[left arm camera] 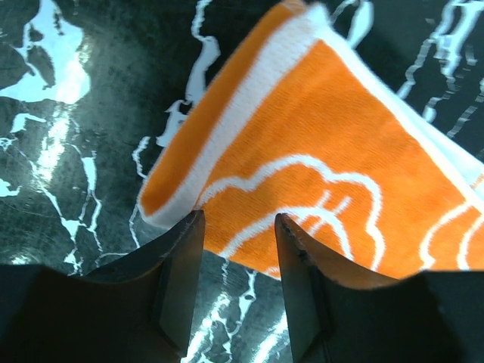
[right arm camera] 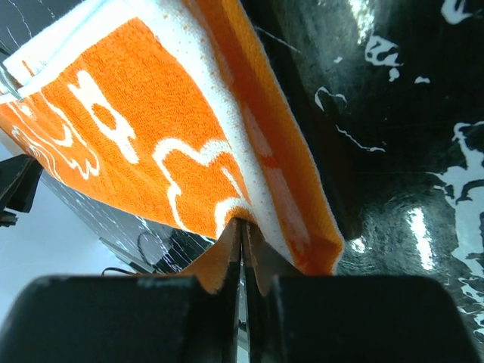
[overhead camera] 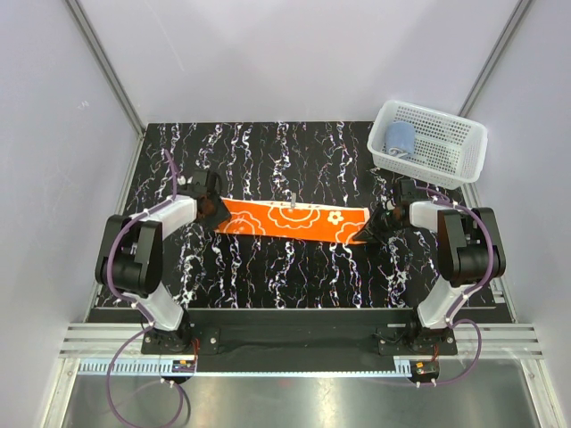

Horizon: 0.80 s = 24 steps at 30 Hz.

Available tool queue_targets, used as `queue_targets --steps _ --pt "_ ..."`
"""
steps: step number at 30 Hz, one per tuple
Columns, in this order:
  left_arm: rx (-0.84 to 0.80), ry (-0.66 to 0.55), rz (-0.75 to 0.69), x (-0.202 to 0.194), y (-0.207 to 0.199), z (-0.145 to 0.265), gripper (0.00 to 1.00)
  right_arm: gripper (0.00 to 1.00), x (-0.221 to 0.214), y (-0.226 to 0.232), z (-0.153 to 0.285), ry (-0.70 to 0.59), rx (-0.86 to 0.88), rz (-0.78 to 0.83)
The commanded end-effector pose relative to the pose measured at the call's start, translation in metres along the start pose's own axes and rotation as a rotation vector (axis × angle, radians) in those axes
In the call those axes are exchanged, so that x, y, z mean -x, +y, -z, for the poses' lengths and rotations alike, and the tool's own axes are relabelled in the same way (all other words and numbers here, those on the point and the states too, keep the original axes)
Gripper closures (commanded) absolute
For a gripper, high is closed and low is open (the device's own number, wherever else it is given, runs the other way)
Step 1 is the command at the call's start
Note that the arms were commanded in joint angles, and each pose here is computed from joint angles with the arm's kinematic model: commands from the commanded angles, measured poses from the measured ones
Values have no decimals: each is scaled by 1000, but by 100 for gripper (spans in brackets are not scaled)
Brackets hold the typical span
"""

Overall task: Roll the towels
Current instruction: Fold the towel

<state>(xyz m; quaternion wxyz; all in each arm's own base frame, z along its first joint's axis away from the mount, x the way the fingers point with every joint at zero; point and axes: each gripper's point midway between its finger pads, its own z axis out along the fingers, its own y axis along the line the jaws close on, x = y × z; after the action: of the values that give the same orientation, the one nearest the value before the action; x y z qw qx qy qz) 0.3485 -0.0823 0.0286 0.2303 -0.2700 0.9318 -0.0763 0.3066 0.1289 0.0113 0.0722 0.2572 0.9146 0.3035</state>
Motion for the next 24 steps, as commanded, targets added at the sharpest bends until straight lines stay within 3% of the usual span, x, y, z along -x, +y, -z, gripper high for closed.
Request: queue_targets --steps 1,9,16,20,24 --pt "46 -46 37 9 13 -8 52 93 3 -10 -1 7 -54 16" --pt "141 -44 77 1 46 -10 52 92 10 -21 0 -4 -128 30" --pt "160 -47 102 -2 52 0 50 85 23 -19 14 -44 -185 47" --pt "103 -54 104 3 41 9 42 63 31 3 29 -68 -142 77" --pt "78 -74 98 13 32 20 30 48 42 27 61 -151 -129 142"
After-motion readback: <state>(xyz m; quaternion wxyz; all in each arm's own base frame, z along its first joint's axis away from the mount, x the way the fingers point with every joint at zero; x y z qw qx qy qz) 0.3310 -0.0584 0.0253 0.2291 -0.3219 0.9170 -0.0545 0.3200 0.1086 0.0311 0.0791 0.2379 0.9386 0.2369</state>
